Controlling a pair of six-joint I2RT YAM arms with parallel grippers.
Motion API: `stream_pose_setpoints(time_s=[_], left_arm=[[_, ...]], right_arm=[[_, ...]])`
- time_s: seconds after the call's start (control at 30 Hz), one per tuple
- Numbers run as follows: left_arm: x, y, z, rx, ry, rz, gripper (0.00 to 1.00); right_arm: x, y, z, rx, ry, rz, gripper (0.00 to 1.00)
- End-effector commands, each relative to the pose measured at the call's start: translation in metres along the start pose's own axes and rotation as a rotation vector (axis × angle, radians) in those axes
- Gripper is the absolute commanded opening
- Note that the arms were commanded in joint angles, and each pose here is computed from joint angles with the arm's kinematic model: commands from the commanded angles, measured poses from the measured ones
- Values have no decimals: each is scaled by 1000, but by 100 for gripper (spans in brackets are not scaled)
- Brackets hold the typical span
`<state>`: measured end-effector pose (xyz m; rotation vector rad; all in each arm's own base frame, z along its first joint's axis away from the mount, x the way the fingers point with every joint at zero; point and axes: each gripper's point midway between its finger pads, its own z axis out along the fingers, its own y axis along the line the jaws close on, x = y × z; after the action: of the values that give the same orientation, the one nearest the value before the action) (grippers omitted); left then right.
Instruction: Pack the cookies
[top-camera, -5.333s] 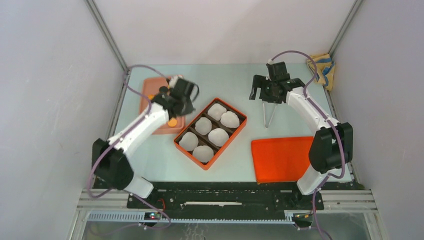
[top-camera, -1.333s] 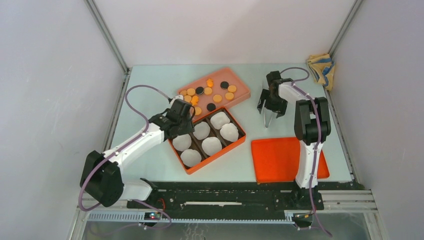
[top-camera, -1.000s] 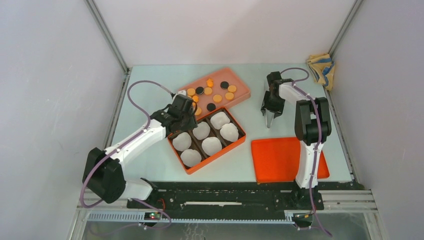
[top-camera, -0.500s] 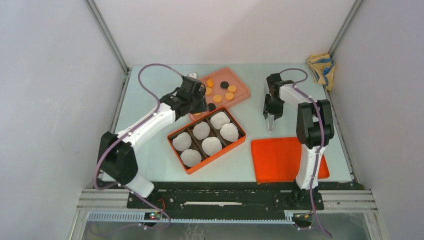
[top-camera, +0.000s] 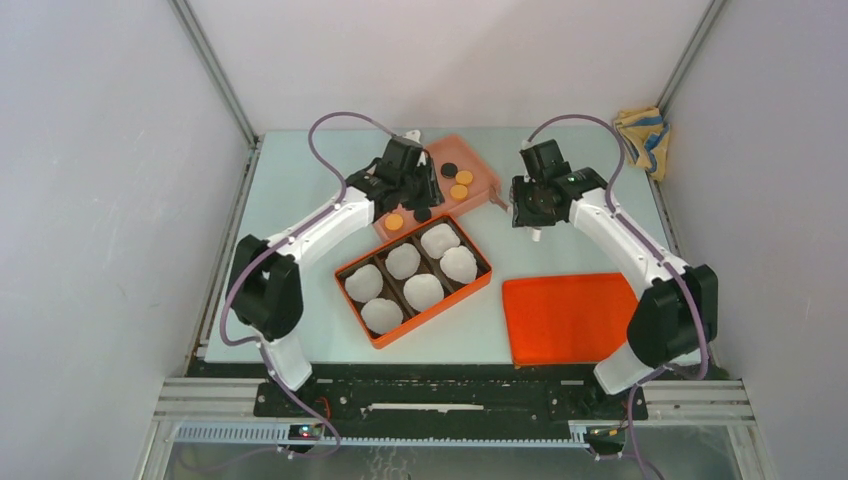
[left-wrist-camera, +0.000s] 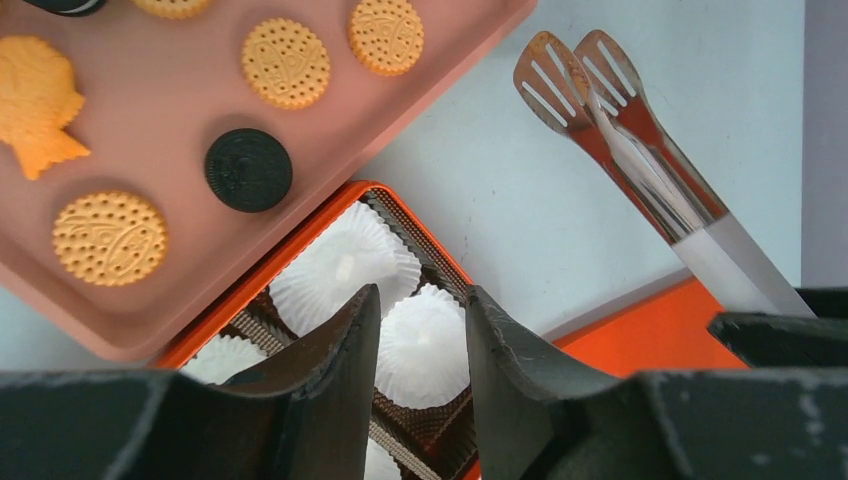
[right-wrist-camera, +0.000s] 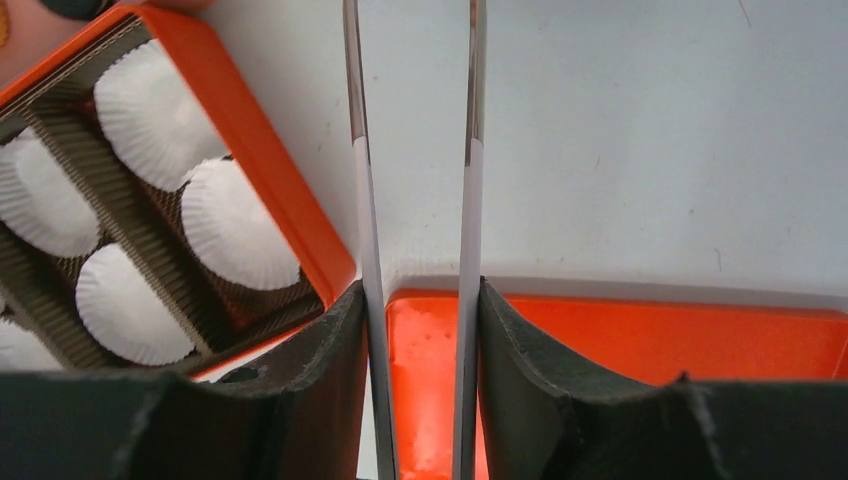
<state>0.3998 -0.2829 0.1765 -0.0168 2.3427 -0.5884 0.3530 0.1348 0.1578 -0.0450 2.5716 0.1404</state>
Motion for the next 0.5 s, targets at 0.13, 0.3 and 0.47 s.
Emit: stream_pose_setpoints(time_s=[0.13,0.3,0.47], left_arm=[[-13,-19,0,64,-45,14,42],[-22,-3,-18,-14,-107,15,42],[-25,13,-45,-79,-161,6,42]], right_arm=[[-16,10,-57,-54,-156,-73,0],[-36,28,-65,-118,-237,-114,0],[-47,51,-45,-142,-229,-154,0]])
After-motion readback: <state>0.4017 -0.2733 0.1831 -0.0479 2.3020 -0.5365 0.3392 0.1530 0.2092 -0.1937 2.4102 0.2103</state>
